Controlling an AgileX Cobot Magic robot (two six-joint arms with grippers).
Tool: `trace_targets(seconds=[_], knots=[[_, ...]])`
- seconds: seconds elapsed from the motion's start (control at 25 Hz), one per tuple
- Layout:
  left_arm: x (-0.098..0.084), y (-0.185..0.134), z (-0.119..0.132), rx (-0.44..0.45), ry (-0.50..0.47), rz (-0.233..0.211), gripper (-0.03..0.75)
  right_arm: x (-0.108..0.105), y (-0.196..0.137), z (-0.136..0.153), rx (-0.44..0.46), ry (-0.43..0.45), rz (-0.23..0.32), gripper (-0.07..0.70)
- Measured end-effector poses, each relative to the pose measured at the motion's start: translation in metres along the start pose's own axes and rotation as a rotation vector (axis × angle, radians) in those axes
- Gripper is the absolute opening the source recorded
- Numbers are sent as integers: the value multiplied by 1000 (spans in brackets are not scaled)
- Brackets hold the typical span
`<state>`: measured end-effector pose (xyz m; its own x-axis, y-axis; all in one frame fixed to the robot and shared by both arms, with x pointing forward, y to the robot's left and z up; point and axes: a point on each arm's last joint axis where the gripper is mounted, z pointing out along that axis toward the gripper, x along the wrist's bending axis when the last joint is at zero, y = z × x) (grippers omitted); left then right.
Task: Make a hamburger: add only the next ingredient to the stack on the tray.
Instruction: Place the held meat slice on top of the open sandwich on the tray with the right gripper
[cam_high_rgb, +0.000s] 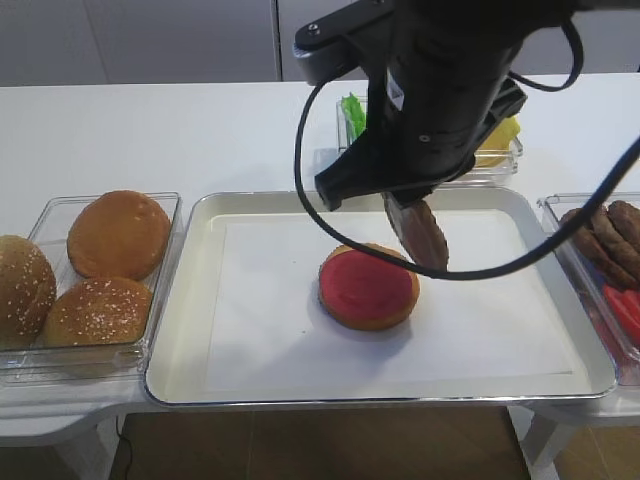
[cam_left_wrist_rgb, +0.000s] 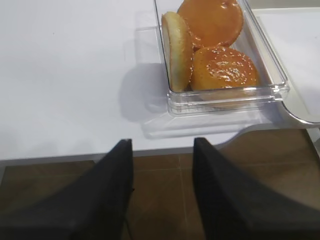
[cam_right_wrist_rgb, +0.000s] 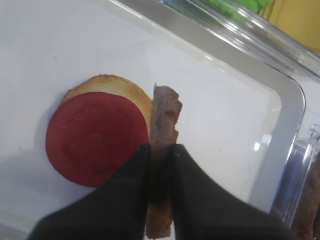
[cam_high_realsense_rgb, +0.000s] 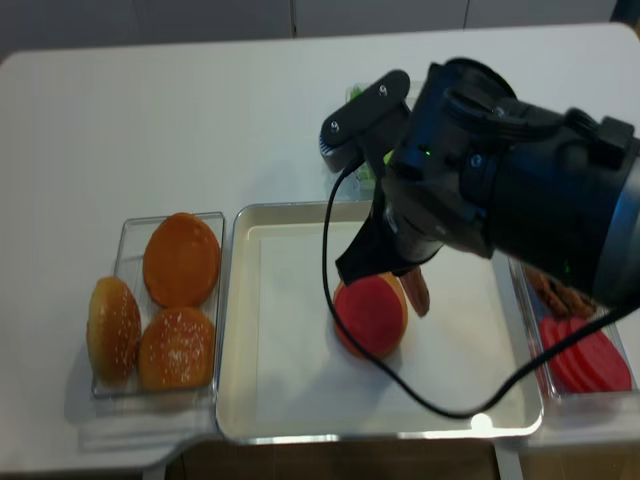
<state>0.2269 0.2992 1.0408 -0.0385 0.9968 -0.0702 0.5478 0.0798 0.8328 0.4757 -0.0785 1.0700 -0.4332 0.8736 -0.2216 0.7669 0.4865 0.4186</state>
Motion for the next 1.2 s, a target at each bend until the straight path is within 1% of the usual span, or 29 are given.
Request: trace_targets(seconds=[0.24, 0.52, 0.92, 1.2], knots=[[0, 0, 0, 0, 0, 0, 297, 2, 2, 6, 11, -9, 14, 87], [0, 0, 0, 0, 0, 0, 297, 6, 3, 14, 20, -10, 12, 86], [0, 0, 0, 0, 0, 0, 297, 7, 3, 15, 15, -4, 11, 86], [0, 0, 0, 0, 0, 0, 297, 11, 3, 20, 36, 8, 10, 85]])
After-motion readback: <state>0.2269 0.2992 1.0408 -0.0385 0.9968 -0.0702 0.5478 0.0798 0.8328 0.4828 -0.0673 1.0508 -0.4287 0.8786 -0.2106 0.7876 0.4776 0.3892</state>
